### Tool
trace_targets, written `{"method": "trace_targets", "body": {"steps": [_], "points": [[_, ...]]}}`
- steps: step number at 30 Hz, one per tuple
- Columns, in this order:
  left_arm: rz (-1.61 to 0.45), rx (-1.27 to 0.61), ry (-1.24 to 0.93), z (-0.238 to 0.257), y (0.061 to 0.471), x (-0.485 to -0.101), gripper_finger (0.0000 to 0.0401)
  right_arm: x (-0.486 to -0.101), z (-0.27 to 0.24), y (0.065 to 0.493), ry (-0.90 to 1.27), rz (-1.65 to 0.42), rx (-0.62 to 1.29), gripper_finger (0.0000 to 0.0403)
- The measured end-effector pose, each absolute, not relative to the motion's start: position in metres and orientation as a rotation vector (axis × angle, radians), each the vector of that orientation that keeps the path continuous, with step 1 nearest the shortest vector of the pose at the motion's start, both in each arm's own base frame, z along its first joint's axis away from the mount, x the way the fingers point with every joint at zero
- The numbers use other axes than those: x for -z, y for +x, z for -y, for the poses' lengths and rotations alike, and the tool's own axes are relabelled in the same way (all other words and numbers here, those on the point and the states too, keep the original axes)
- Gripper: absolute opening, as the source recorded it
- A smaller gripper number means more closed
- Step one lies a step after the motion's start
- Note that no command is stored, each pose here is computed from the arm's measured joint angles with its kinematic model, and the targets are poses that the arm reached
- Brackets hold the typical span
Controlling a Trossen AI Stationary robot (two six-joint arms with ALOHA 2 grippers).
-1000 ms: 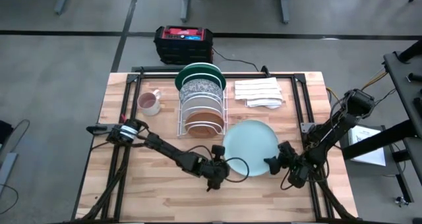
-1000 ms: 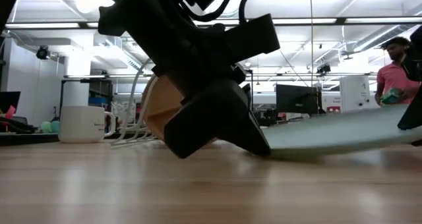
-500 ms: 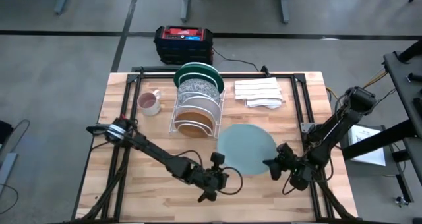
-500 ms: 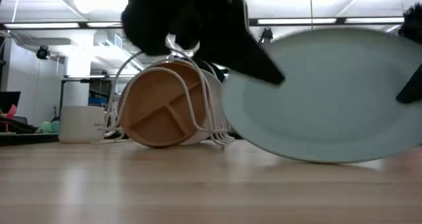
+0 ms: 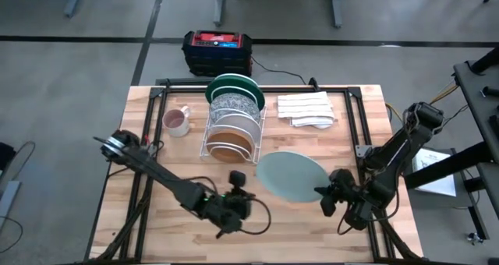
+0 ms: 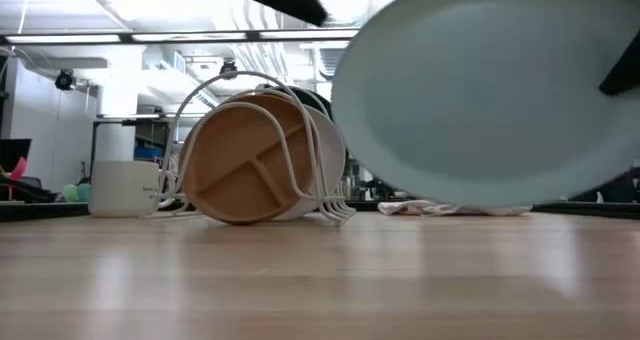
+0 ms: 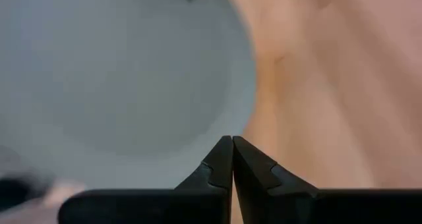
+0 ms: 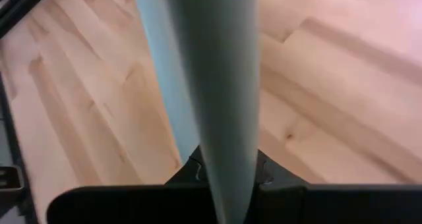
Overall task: Sort dishes
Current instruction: Put the light blue plate in the dish rack
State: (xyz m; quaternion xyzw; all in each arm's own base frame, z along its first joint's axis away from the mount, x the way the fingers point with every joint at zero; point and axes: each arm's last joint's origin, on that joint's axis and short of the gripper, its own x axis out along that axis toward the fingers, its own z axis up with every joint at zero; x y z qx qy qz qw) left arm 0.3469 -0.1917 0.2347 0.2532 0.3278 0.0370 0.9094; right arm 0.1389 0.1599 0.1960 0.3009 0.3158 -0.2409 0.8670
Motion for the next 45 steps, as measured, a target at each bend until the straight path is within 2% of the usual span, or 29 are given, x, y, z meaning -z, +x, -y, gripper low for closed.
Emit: {"method": "trace_targets", "body": {"steps": [9, 21, 31, 38, 45], "points": [[-0.832, -0.407, 0.525, 0.164, 0.286, -0.263, 0.0000, -0.214, -0.158, 0.140, 0.521, -0.604, 0.536, 0.0000], [-0.974, -0.621, 0.470, 0.123, 0.223, -0.249, 0.0000, -0.226, -0.158, 0.142, 0.407, -0.505, 0.528, 0.0000], [-0.882, -0.706, 0.428, 0.098, 0.190, -0.246, 0.0000, -0.245, -0.147, 0.137, 0.382, -0.435, 0.518, 0.0000], [-0.836, -0.805, 0.342, 0.081, 0.166, -0.214, 0.0000, -0.260, -0.132, 0.131, 0.341, -0.366, 0.524, 0.0000], [-0.797, -0.802, 0.280, 0.081, 0.167, -0.189, 0.0000, -0.273, -0.113, 0.128, 0.303, -0.326, 0.557, 0.0000]]}}
